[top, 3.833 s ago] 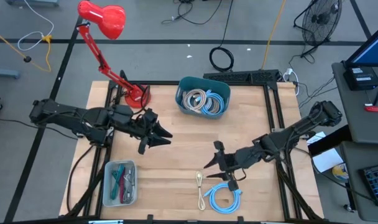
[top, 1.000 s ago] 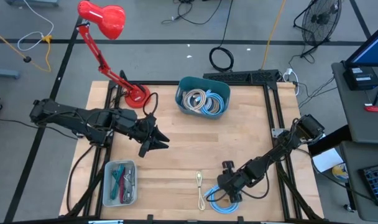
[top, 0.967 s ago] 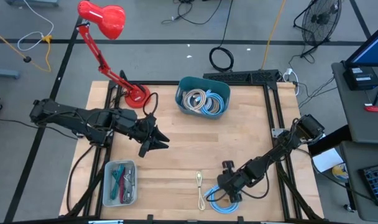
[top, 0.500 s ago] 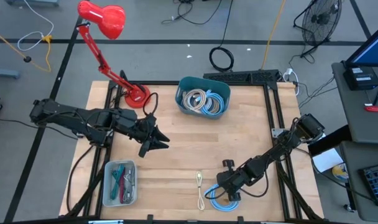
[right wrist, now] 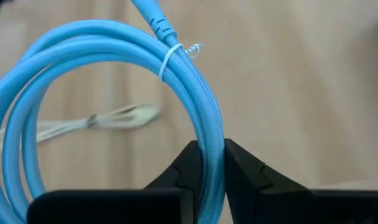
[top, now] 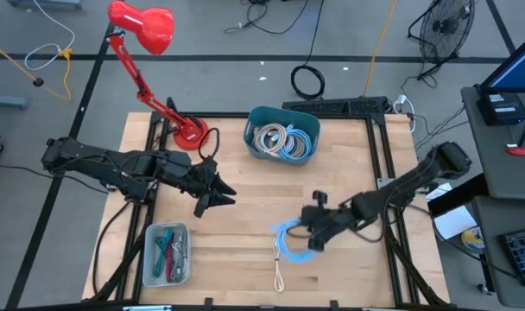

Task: Pick & Place USB Port
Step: Put the light blue wire cable into the blue bin

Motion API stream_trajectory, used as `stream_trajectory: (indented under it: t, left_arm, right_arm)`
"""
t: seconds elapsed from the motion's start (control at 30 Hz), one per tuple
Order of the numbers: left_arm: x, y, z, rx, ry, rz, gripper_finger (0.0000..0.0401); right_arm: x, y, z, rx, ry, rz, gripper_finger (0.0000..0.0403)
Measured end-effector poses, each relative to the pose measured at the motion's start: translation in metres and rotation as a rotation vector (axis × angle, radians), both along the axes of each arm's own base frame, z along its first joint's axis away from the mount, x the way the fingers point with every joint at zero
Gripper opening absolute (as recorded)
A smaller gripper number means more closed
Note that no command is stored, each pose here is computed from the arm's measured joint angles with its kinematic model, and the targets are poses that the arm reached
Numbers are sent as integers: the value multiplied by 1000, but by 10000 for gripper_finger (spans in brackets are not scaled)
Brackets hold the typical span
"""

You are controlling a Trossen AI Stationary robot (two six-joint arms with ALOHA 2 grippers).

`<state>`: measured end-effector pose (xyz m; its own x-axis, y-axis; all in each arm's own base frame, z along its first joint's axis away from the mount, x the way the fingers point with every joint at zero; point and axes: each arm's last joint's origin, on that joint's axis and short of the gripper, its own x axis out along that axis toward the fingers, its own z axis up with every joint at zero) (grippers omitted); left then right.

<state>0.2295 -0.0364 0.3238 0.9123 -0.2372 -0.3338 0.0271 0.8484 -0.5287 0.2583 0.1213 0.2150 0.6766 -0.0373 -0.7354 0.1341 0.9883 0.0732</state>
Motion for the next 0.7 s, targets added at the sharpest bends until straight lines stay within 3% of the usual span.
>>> stream_trajectory:
  t: [0.37,0.7]
  left_arm:
    - [4,0,-4,5,16,22,168]
    - [14,0,-5,-26,-16,73,168]
  right_arm:
    - [-6,-73,55,-169,-229,-241,37]
    - [-1,-139,86,-280,-431,-447,40]
